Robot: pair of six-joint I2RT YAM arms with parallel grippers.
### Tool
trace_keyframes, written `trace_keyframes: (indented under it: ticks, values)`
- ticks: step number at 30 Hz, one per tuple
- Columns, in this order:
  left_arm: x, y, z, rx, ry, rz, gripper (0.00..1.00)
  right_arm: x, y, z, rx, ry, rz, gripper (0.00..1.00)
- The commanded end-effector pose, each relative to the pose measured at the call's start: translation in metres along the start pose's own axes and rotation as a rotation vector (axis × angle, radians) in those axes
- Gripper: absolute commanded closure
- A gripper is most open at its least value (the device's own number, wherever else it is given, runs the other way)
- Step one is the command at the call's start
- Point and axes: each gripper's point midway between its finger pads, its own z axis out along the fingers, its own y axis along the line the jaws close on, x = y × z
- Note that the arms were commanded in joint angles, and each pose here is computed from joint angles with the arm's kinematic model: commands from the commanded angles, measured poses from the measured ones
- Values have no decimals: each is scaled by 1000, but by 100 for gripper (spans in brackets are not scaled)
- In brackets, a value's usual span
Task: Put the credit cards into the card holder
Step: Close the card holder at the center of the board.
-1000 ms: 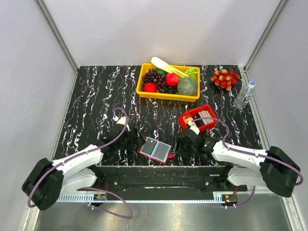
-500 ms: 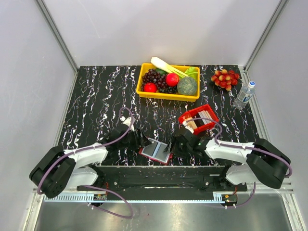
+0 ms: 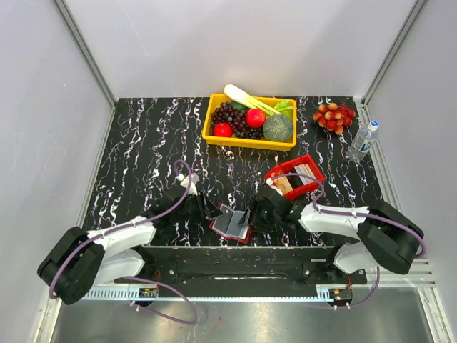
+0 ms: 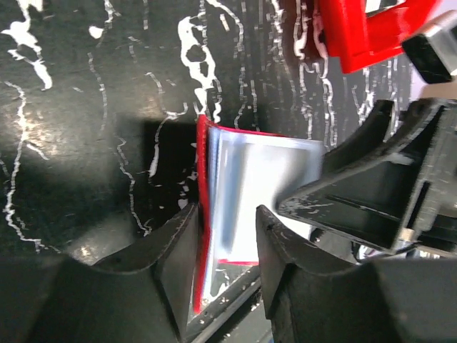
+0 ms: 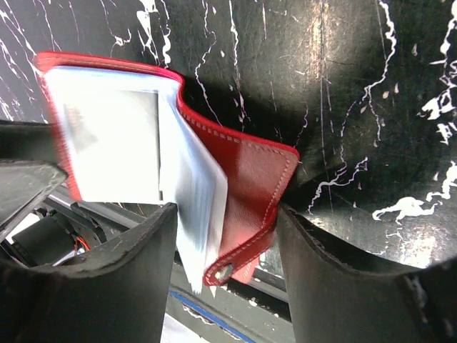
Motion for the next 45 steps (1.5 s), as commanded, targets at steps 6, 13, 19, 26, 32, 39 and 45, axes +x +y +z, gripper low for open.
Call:
trace_keyframes:
  ticks: [6,13,19,26,32,39,45]
  values:
    - [-13,-40,-8,154,-28,22,62,-8,5,1,-16,-41,-3,37]
    - [-4,-52,2,230,46,18,64,-10,5,-1,-31,-58,7,36]
    - [6,-70,7,267,92,58,62,-20,7,-7,-65,-125,38,36]
    - [12,-72,14,223,108,96,58,-30,0,-19,-81,-207,86,34]
    - [20,-80,21,222,136,120,57,-42,-13,-35,-57,-294,114,33]
    - [41,-82,38,216,225,125,59,-50,-22,-55,-34,-358,117,34]
    - [44,-74,45,164,225,118,65,-45,-36,-62,18,-345,95,46]
